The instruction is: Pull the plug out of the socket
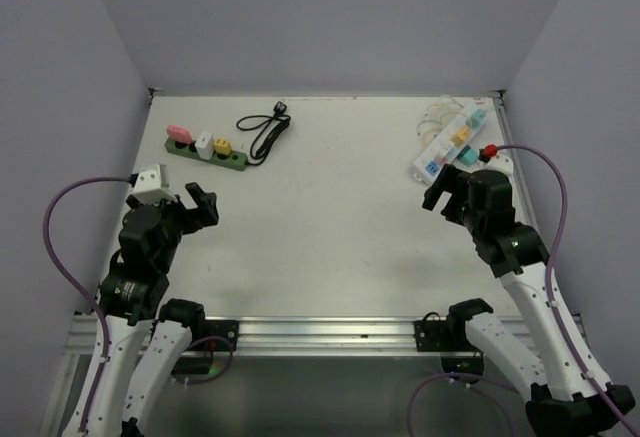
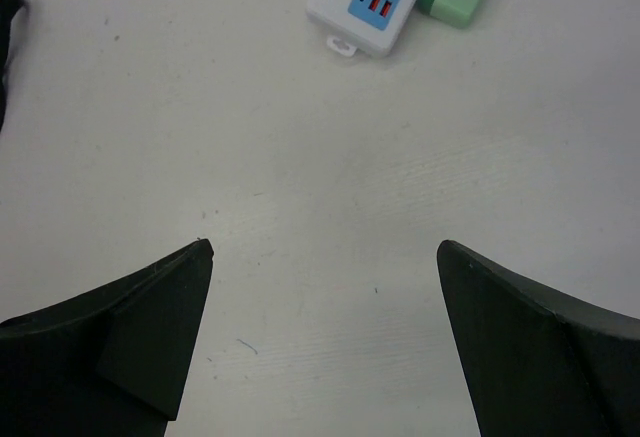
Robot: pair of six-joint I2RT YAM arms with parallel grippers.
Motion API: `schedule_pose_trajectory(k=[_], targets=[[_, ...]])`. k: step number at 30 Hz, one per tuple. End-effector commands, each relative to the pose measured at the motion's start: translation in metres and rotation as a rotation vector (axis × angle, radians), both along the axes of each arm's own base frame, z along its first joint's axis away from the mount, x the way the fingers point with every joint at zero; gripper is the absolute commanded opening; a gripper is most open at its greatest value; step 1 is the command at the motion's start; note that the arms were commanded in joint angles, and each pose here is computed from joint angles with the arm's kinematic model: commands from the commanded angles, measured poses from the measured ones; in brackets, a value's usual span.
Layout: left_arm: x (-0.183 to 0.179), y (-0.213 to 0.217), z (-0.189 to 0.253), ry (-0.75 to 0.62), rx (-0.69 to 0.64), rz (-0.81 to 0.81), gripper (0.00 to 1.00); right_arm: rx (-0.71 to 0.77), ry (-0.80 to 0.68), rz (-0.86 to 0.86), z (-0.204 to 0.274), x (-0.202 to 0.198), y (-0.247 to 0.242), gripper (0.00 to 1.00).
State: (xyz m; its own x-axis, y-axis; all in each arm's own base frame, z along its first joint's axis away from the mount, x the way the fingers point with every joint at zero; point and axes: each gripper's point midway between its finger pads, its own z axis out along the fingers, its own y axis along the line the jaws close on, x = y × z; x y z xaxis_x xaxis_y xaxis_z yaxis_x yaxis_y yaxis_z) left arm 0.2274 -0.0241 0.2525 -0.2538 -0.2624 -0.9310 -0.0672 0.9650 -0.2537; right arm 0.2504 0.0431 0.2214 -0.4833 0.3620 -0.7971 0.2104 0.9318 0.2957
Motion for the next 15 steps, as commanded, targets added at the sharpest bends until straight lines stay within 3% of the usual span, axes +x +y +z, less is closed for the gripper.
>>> schedule_pose_trajectory(k=[1,6,15], targets=[[0.014,-0.009,-0.002,-0.042,-0.065,-0.007,1.0,0.022,-0.002,-0.099,-0.009,0.011,-0.008,0.99],[0.028,-0.026,-0.033,0.004,-0.096,-0.076,1.0,-0.011,0.014,-0.257,-0.032,0.033,-0.025,0.99],[0.034,-0.026,-0.042,0.055,-0.051,-0.099,1.0,0.032,0.048,-0.46,-0.075,0.093,-0.026,0.99]])
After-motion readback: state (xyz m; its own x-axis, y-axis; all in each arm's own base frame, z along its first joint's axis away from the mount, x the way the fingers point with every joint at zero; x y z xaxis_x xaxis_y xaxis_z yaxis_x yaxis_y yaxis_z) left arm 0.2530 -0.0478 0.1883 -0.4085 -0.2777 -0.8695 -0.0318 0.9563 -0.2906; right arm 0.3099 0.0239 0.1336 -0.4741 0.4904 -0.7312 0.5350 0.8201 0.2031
